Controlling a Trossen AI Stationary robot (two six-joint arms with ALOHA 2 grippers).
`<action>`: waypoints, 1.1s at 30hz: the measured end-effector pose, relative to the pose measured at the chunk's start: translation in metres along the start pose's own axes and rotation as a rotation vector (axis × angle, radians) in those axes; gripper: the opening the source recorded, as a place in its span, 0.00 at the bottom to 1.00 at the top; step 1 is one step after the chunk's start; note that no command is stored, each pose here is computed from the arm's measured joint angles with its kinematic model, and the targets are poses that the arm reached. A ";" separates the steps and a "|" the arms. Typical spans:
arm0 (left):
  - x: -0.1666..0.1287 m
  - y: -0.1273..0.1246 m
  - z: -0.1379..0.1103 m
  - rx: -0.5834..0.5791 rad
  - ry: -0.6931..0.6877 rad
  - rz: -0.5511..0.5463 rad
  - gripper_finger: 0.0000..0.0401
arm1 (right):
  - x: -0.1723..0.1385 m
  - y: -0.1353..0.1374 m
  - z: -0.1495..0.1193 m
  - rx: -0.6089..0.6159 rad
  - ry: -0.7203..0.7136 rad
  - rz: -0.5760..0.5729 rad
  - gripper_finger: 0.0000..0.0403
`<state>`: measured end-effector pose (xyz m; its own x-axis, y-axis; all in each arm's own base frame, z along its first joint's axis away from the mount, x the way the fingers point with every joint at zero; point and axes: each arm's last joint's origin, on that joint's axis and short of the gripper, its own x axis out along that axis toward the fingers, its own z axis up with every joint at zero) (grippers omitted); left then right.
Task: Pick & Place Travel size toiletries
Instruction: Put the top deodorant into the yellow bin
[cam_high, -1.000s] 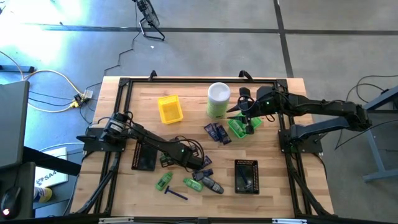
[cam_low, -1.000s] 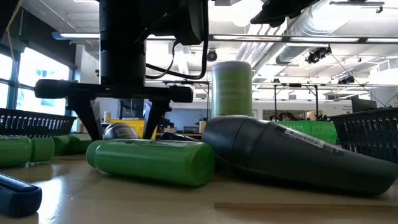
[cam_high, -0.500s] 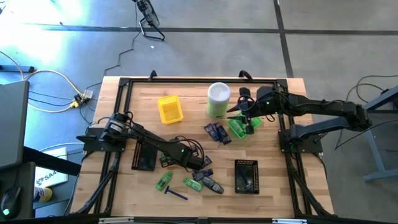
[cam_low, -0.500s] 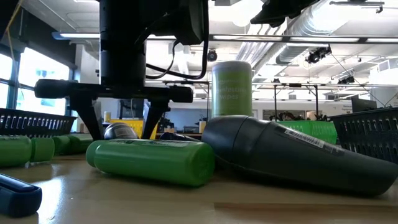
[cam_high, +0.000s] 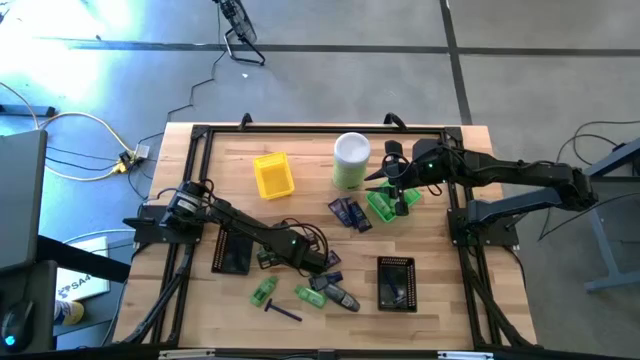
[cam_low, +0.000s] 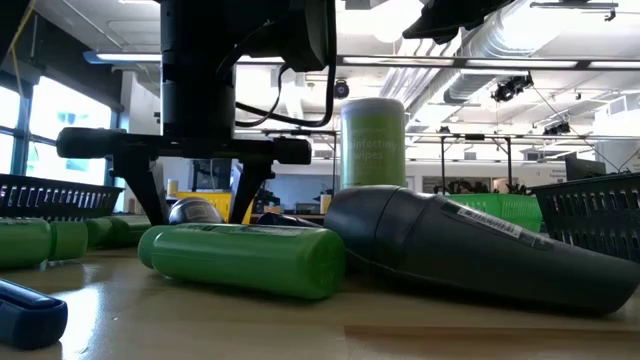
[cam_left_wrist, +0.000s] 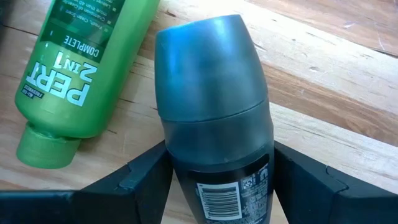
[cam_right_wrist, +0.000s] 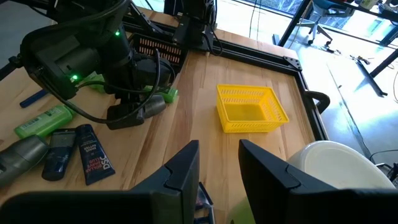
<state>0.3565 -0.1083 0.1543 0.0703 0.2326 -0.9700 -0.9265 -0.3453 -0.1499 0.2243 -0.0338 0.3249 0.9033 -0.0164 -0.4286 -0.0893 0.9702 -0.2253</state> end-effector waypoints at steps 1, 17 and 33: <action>0.000 0.000 0.000 0.000 0.000 0.000 0.60 | 0.000 0.000 0.000 0.000 0.000 0.000 0.26; 0.000 0.000 0.000 0.004 0.002 -0.001 0.60 | 0.000 0.000 0.000 -0.003 0.000 0.000 0.26; 0.000 0.000 0.000 0.007 0.003 0.000 0.55 | 0.000 0.000 0.000 -0.003 0.000 0.000 0.26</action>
<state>0.3567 -0.1087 0.1545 0.0718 0.2299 -0.9706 -0.9292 -0.3384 -0.1489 0.2243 -0.0339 0.3249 0.9033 -0.0168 -0.4286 -0.0903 0.9694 -0.2284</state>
